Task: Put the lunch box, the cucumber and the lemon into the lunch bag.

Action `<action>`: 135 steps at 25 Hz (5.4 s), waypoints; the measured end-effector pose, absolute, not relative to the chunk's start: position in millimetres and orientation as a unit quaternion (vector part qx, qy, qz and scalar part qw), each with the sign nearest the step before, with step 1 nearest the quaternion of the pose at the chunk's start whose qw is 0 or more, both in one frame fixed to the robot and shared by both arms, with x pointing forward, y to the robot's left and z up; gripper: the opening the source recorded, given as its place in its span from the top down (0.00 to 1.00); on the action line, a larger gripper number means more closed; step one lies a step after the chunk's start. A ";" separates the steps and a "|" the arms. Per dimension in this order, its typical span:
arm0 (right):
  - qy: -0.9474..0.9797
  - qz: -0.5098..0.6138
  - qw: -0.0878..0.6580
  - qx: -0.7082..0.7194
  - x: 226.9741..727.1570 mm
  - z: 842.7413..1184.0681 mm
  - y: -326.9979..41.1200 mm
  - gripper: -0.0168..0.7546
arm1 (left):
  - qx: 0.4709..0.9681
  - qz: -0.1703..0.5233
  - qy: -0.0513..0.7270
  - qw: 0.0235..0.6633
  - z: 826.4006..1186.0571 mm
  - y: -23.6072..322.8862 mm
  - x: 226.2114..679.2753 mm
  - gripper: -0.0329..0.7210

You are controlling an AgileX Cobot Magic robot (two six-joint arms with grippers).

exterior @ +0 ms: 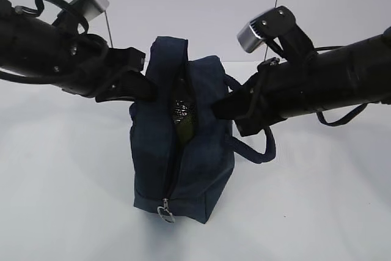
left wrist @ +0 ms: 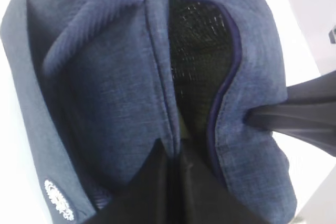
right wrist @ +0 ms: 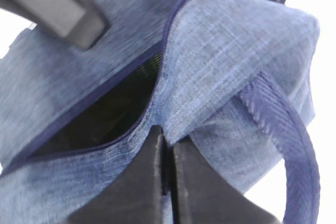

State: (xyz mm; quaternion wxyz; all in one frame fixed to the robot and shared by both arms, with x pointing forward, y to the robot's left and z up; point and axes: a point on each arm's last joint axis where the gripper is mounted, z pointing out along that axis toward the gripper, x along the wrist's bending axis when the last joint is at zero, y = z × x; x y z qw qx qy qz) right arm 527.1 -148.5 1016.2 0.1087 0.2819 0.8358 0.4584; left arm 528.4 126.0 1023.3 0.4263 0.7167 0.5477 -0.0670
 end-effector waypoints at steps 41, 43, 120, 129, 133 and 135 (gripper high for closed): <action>0.788 0.479 0.146 0.358 577.7 1016.3 -140.1 0.52 | 0.688 -0.021 0.586 0.427 1012.5 129.9 543.5 0.61; 0.787 0.480 0.146 0.358 577.6 1017.1 -140.2 0.51 | 0.689 -0.023 0.586 0.426 1011.8 129.6 543.4 0.54; 0.780 0.499 -0.159 0.343 437.4 910.5 -152.9 0.50 | 0.794 0.021 0.403 0.455 975.9 134.3 505.1 0.51; 0.824 0.515 -0.086 0.219 438.6 905.3 -152.2 0.50 | 0.761 0.003 0.437 0.480 980.1 132.1 507.3 0.91; 0.834 0.524 -0.048 0.164 443.7 908.5 -150.4 0.50 | 0.757 0.002 0.441 0.482 980.5 132.0 507.7 0.96; 0.840 0.521 -0.028 0.149 448.5 909.7 -149.8 0.50 | 0.756 -0.002 0.440 0.485 981.0 131.4 507.2 0.96</action>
